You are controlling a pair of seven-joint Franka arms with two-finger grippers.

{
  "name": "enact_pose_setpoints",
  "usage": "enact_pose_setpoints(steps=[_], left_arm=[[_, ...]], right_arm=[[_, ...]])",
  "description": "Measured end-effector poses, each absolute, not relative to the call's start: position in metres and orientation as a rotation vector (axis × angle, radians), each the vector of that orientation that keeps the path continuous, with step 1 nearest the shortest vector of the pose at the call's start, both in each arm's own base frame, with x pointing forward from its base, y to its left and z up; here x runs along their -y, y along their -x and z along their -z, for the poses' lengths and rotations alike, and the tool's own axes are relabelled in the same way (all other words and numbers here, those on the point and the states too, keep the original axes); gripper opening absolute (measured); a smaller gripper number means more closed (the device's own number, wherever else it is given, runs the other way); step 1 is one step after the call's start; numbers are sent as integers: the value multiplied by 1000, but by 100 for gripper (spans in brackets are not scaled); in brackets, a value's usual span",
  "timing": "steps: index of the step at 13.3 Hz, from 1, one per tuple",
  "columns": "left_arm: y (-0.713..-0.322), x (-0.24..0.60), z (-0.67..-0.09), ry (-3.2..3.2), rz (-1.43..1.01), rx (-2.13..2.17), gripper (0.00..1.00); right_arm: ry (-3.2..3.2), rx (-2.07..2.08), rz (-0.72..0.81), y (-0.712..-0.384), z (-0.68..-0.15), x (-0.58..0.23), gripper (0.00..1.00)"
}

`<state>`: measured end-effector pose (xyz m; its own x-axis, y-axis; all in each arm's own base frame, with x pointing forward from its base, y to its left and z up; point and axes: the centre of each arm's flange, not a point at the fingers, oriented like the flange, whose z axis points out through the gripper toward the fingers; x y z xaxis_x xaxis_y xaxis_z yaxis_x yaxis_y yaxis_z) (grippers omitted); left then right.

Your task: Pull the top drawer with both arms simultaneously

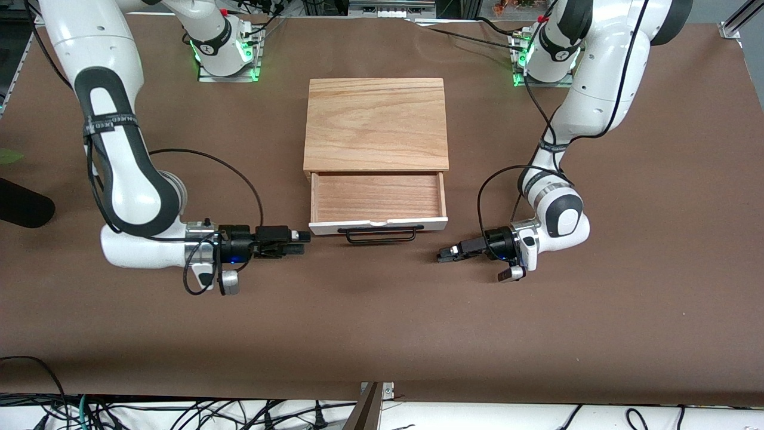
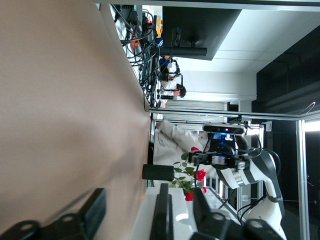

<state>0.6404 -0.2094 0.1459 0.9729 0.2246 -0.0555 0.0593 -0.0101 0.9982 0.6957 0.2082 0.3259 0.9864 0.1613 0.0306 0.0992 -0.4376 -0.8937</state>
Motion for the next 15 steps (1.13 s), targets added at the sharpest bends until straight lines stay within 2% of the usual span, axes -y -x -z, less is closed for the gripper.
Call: enact_pose_setpoints(steps=[1, 2, 9, 12, 15], left_arm=[[-642, 210, -156, -1582, -123, -246, 96], [-642, 210, -168, -1579, -112, -268, 100], [-627, 171, -274, -1876, 0, -247, 100], [-620, 136, -325, -2122, 64, -192, 100], [-606, 116, -404, -2404, 96, -193, 100]], right_arm=[[2118, 228, -84, -694, -335, -201, 100], [2212, 277, -95, -691, -345, -195, 100], [2840, 565, -240, -652, -446, -128, 100], [2997, 584, -184, -634, -501, -95, 100], [3080, 482, -116, -608, -551, -42, 100]])
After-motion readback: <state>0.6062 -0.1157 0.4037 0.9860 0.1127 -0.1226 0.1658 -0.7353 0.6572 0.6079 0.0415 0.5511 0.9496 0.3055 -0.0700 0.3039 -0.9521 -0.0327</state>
